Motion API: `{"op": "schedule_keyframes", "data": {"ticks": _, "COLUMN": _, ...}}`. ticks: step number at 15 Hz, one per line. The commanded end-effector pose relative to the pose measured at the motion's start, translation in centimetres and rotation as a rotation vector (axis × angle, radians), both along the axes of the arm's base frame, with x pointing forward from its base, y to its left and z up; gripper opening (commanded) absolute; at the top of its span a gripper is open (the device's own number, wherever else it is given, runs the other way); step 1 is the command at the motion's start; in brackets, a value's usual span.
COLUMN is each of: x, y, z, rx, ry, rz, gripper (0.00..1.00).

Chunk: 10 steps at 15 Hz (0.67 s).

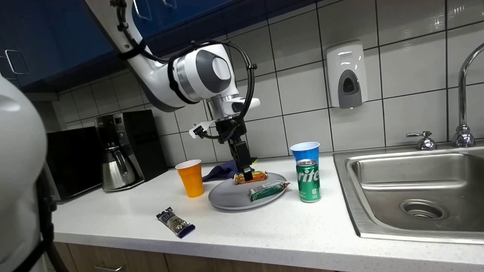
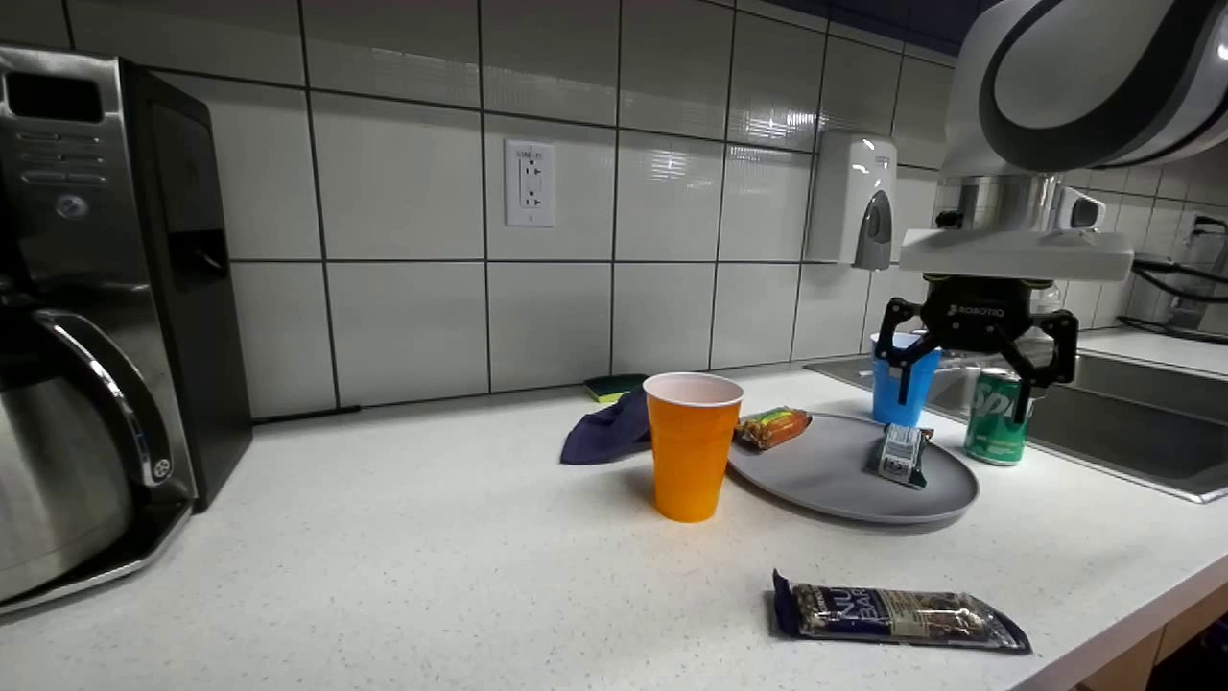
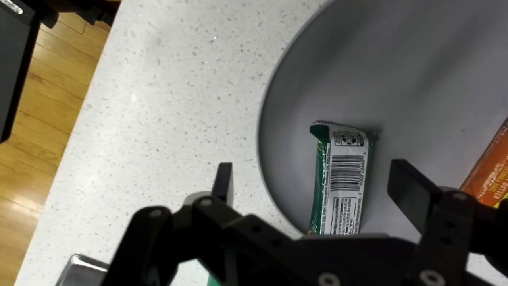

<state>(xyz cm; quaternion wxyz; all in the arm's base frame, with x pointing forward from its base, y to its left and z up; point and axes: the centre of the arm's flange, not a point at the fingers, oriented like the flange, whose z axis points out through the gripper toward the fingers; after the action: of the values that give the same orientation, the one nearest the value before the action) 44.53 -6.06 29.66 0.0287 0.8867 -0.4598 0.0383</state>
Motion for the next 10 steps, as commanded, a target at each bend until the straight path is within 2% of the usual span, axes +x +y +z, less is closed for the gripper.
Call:
{"op": "schedule_keyframes", "data": {"ticks": 1, "x": 0.0, "y": 0.0, "z": 0.0, "rx": 0.000, "ry": 0.000, "rz": 0.000, "gripper": 1.00}}
{"op": "schedule_keyframes", "data": {"ticks": 10, "x": -0.9, "y": 1.6, "z": 0.6, "rx": -0.009, "ry": -0.012, "rz": -0.054, "gripper": 1.00}}
